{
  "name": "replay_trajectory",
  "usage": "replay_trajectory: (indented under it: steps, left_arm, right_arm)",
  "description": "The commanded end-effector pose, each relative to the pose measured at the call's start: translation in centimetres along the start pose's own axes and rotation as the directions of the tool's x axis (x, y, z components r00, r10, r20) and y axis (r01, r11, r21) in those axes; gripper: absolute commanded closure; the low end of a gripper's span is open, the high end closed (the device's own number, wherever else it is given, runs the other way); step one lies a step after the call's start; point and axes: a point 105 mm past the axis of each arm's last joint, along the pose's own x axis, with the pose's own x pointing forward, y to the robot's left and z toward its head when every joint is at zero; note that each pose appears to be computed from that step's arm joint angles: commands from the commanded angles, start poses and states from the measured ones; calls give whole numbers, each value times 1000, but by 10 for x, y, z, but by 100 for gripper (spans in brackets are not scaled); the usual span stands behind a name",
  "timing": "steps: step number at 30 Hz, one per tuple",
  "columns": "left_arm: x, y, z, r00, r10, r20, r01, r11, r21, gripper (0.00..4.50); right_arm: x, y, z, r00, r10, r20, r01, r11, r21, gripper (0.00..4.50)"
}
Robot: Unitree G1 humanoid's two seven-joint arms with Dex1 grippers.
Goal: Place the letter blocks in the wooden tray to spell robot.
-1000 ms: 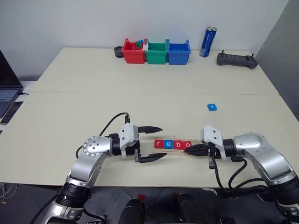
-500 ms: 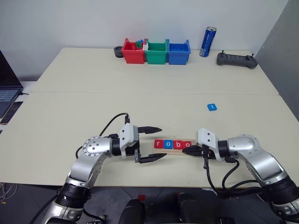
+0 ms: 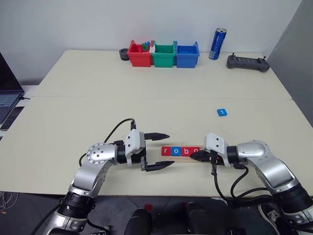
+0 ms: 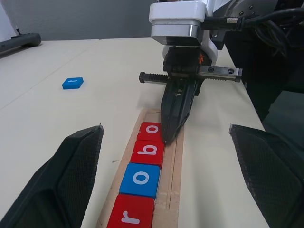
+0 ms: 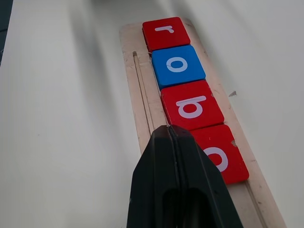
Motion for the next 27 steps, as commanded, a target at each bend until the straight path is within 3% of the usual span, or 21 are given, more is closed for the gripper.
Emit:
replay_trajectory:
  steps: [1,7,9,17,20,22,27]
  left_arm:
    - [2,0,11,999,-24,22,23,999,37,0]
    - [3,1,11,999,-23,23,22,999,40,0]
    - [2,2,11,1000,-16,22,15,999,43,0]
    - [1,4,10,1000,6,24,-7,999,48,0]
    - [1,6,10,1000,9,26,-10,999,49,0]
    - [1,8,10,1000,9,26,-11,999,52,0]
    - [5,10,11,1000,-2,31,0,998,65,0]
  right_arm:
    - [-13,1,16,999,13,51,-13,1000,-5,447]
    - [-37,1,23,997,47,57,-51,997,60,447]
    - [-49,-11,27,997,-18,79,9,994,113,447]
    - [-86,-47,20,925,-369,86,336,904,265,181]
    - [-94,-73,10,836,-546,43,515,810,279,73]
    - [-100,-94,0,744,-668,-18,643,707,295,4]
    - [-88,-126,-16,602,-792,-102,777,552,304,4]
